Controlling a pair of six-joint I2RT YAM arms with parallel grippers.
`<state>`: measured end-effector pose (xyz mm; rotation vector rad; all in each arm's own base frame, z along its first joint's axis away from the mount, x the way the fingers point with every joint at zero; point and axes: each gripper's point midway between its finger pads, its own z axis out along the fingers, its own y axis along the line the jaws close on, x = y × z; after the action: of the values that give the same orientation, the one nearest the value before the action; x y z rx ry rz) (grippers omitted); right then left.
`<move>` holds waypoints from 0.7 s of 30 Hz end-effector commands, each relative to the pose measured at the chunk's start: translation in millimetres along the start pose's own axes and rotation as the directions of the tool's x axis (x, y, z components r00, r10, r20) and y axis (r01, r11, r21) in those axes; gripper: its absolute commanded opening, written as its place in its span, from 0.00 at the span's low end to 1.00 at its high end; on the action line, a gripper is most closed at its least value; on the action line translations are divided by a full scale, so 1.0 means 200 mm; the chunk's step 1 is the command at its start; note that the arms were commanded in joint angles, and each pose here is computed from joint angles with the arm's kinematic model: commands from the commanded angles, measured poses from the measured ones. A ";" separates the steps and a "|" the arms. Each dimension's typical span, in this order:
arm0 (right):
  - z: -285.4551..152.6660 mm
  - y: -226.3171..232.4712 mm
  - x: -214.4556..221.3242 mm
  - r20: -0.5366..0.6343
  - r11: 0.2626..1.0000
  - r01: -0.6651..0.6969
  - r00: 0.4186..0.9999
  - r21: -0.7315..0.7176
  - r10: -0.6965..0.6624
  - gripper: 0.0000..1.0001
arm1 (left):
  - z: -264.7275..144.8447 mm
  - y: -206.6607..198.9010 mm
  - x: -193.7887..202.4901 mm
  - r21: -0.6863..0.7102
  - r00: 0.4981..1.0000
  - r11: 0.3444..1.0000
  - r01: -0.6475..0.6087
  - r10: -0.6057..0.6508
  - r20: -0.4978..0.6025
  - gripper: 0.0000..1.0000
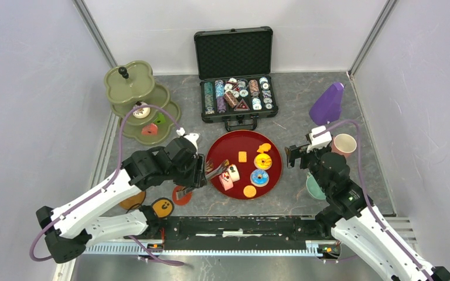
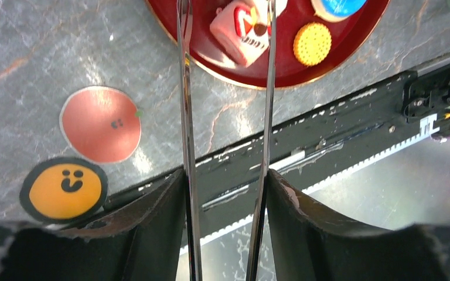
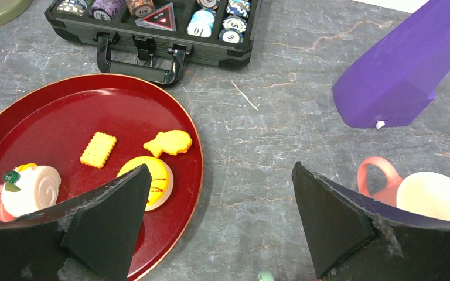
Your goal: Serve the afternoon tea
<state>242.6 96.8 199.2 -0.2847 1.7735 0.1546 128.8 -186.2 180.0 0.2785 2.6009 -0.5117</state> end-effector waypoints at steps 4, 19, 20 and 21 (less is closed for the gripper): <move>0.03 0.02 -0.09 0.037 1.000 -0.015 0.999 -0.013 0.016 0.98 | -0.13 -0.03 0.11 0.042 0.995 0.996 0.076 -0.073 -0.072 0.58; 0.04 0.03 -0.08 0.041 1.000 -0.008 0.999 -0.012 0.008 0.98 | 0.00 -0.17 0.17 0.088 0.974 0.993 0.080 -0.059 -0.219 0.59; 0.04 0.02 -0.08 0.046 1.000 -0.011 0.999 -0.011 0.012 0.98 | 0.01 -0.17 0.17 0.086 0.974 0.993 0.081 -0.060 -0.217 0.59; 0.04 0.02 -0.08 0.047 1.000 -0.011 0.999 -0.012 0.012 0.98 | 0.01 -0.19 0.16 0.088 0.975 0.993 0.081 -0.060 -0.215 0.58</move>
<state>248.9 103.1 190.6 -0.3036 1.8030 0.1540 84.0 -199.7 163.0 0.3158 2.8479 -0.5977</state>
